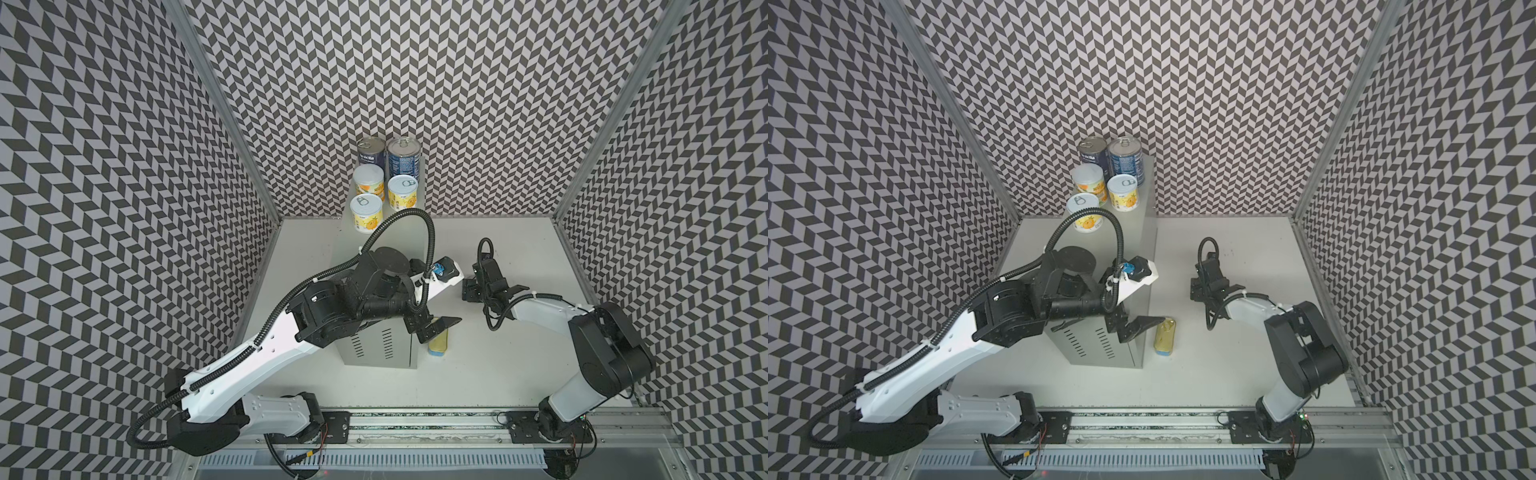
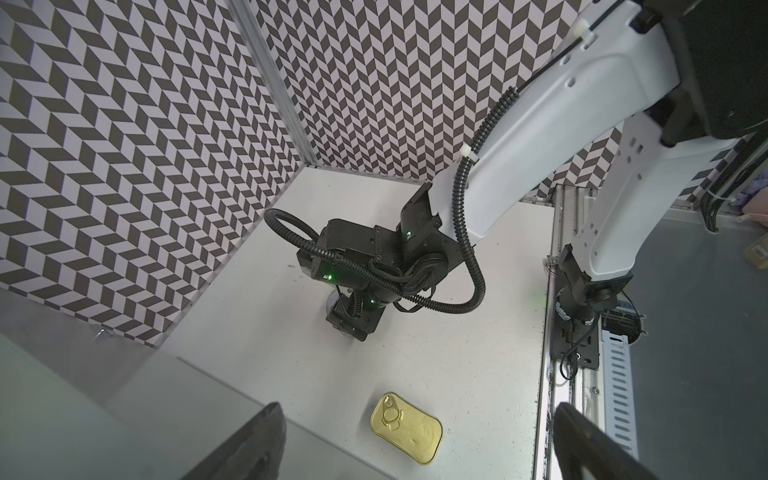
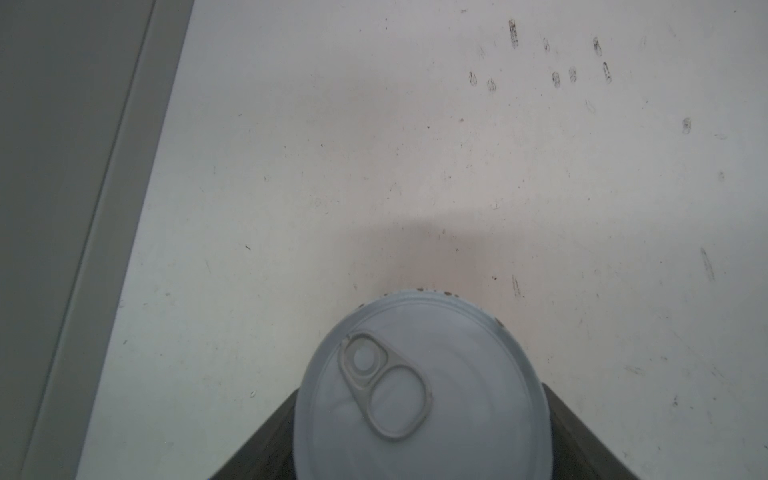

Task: Place and organize the canned foods onto the counter
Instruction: 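Close the right gripper on the pineapple can and lift it, then carry the pineapple can with the right gripper up onto the cabinet top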

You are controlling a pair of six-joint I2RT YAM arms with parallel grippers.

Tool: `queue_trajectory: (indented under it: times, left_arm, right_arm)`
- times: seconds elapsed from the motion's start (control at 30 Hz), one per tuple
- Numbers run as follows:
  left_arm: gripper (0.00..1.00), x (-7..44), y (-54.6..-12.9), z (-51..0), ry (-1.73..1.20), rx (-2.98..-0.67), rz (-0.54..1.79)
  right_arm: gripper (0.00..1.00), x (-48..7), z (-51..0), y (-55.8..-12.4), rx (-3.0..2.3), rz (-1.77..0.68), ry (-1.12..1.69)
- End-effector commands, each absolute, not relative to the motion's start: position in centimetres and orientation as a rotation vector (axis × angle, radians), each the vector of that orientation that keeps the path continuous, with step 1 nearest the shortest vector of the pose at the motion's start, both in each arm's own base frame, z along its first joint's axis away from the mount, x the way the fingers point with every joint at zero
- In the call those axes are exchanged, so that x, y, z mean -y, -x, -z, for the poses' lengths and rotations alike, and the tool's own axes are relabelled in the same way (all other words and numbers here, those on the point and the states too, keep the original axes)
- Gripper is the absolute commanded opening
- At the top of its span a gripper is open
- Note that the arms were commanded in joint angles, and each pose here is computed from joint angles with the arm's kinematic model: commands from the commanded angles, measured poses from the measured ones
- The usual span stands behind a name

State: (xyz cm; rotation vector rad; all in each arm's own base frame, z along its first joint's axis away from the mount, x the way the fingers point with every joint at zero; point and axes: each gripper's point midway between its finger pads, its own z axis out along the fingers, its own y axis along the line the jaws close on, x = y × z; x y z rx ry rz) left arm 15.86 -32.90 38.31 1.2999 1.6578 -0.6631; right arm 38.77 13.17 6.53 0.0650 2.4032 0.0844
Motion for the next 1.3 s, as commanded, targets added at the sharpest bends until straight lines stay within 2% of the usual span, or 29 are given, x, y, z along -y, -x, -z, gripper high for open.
queue_trajectory:
  times: [0.0,0.47,0.9,1.27]
  left_arm:
    - [1.0,33.0,-16.2,-38.4,-1.301,-1.632,0.647]
    - [1.0,31.8,-17.9,-39.8,-1.196,-1.624,0.588]
    - [1.0,28.2,-20.8,-42.3,-0.963,-1.687,0.453]
    - [1.0,22.1,-23.6,-44.8,-0.713,-1.727,0.367]
  right_arm:
    - [0.71,-13.3,-8.6,-40.5,-2.314,-0.093,-0.07]
    - [0.68,-14.2,-17.1,-39.6,-2.179,-0.179,0.068]
    - [0.68,-18.6,-32.1,-35.7,-1.905,-0.458,0.363]
    - [0.68,-21.2,-44.5,-31.3,-1.664,-0.632,0.541]
